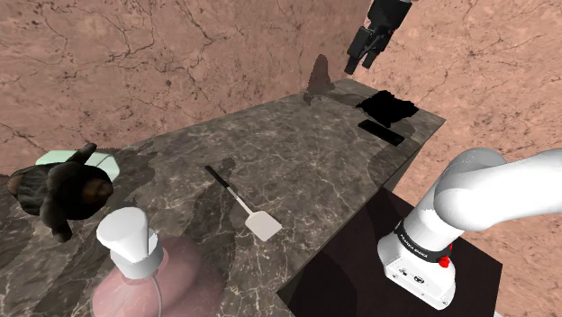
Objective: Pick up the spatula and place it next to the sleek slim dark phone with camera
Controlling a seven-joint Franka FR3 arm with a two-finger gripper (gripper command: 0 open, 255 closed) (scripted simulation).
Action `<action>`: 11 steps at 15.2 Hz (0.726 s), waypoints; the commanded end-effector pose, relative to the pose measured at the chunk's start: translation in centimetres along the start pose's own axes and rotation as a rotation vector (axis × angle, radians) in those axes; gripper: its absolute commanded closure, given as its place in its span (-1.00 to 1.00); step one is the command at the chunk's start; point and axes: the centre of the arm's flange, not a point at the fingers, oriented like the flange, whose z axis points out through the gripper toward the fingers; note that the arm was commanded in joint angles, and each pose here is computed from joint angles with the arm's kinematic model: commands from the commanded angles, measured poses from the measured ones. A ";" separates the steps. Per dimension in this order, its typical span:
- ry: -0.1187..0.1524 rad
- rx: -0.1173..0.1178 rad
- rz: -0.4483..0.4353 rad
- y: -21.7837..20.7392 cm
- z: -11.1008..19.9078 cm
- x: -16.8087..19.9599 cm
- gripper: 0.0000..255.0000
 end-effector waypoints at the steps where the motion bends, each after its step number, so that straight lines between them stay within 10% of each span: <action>1: 0.000 0.000 0.000 0.0 0.0 0.0 -1.00; 11: -0.034 0.000 0.016 -10.7 7.7 1.1 -1.00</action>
